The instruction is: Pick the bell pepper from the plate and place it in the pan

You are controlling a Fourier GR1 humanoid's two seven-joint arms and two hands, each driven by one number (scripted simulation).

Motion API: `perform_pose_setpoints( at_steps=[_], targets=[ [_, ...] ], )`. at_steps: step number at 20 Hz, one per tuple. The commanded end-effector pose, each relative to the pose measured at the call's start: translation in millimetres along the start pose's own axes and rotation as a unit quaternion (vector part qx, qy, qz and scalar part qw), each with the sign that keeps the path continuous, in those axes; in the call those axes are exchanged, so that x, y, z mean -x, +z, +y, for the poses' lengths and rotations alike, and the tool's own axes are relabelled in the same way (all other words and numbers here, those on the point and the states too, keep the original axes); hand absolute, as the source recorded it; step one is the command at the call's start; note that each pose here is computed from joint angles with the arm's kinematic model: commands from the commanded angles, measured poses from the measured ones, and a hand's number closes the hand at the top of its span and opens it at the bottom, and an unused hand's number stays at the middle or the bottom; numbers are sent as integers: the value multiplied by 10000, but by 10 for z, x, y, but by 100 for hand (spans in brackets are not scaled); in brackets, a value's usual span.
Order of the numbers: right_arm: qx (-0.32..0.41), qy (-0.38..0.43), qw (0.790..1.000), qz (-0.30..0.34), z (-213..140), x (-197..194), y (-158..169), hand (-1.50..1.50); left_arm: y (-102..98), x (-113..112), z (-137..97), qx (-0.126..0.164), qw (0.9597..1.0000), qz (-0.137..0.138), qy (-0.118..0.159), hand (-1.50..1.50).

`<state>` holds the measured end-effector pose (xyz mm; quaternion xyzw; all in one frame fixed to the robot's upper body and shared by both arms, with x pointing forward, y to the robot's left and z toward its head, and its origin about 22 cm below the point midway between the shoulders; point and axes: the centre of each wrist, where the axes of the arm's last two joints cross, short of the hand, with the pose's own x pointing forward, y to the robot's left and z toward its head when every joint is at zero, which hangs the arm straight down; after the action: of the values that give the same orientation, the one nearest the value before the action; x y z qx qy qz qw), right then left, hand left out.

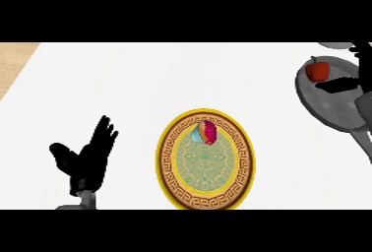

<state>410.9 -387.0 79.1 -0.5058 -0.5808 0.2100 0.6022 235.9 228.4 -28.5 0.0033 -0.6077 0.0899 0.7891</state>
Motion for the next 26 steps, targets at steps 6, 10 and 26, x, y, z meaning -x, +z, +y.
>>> perform_pose_setpoints(
  at_steps=[6,10,26],
  targets=[
    [225,-2746,9612,-124,-161,167,-36,-150,93,129,64,-182,9995,259,-26,0],
    [52,-3726,9279,-88,-269,382,-2,-150,30,77,68,-171,9997,171,-13,0],
    [-1049,-4548,8806,-823,-660,1304,390,-150,-45,28,246,-335,9988,364,54,0]
  ],
)
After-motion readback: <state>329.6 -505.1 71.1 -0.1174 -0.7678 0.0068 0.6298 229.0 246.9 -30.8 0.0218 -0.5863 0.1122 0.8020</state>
